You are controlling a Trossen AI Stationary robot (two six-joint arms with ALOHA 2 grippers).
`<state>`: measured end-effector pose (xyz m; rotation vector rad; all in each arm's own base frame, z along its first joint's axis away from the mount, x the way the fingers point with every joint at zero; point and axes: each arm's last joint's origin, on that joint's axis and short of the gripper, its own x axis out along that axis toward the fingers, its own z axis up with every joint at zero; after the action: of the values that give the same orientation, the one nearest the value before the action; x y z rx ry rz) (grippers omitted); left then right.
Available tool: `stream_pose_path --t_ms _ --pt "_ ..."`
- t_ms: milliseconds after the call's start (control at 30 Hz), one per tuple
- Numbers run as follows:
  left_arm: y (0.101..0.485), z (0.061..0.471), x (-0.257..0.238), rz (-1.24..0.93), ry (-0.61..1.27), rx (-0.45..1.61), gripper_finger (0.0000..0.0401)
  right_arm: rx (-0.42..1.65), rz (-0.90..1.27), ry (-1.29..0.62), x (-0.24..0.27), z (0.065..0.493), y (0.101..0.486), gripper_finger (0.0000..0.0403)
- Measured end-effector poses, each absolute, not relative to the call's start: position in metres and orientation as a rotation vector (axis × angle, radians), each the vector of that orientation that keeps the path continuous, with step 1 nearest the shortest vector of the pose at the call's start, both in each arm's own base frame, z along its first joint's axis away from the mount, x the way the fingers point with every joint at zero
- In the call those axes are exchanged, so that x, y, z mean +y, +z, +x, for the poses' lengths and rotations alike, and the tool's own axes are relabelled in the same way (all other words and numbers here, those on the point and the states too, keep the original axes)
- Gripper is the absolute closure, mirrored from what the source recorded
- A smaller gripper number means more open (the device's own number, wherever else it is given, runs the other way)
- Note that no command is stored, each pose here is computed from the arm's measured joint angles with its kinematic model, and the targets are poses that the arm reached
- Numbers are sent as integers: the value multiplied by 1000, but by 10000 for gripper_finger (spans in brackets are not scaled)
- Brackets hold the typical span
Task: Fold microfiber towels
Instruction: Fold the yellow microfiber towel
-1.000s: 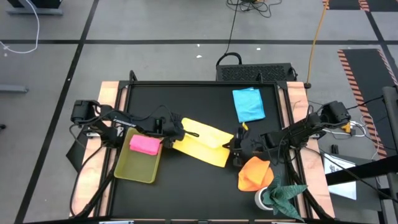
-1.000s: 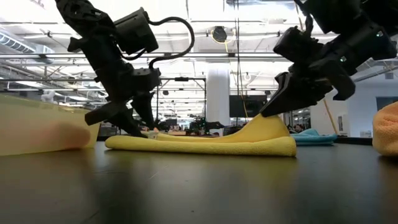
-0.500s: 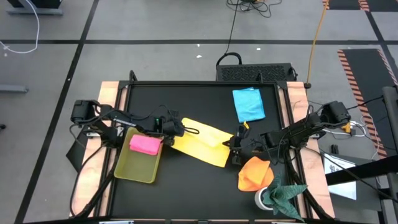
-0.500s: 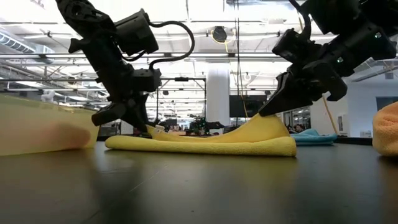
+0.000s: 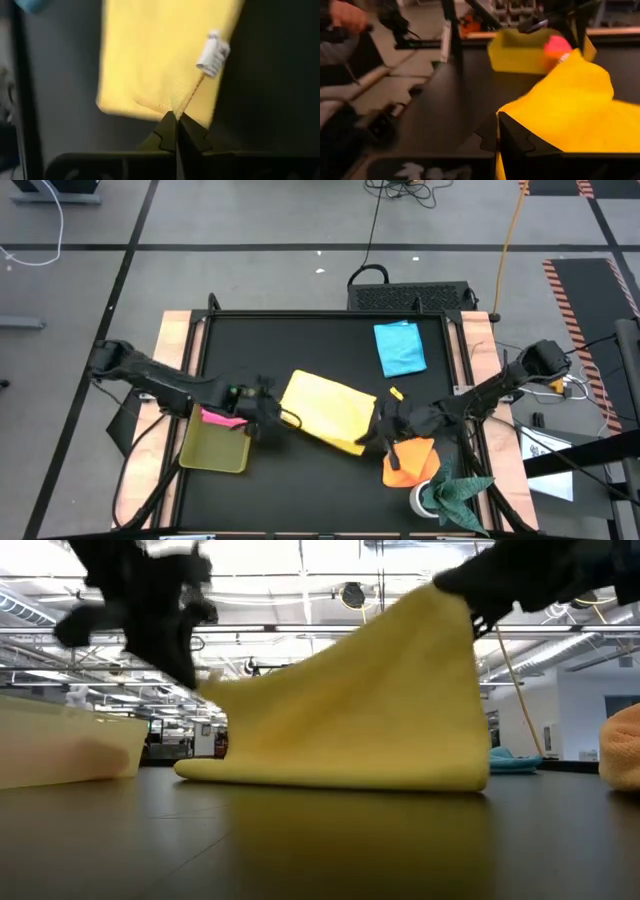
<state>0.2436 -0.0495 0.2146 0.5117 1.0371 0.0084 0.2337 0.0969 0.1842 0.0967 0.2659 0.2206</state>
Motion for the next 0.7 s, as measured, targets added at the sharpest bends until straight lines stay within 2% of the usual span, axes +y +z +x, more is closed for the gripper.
stream_pose_path --t_ms 100,267,433,567,700 --pt "234 238 -48 484 45 922 397 250 103 196 98 233 186 403" --pt "241 239 -26 411 157 896 397 336 111 -64 88 231 174 403" --pt "218 245 7 327 295 954 397 443 144 -318 70 227 159 403" --pt "195 251 31 255 375 944 398 515 209 -418 57 224 149 403" --pt "176 260 45 203 372 940 395 539 252 -476 46 218 137 403"
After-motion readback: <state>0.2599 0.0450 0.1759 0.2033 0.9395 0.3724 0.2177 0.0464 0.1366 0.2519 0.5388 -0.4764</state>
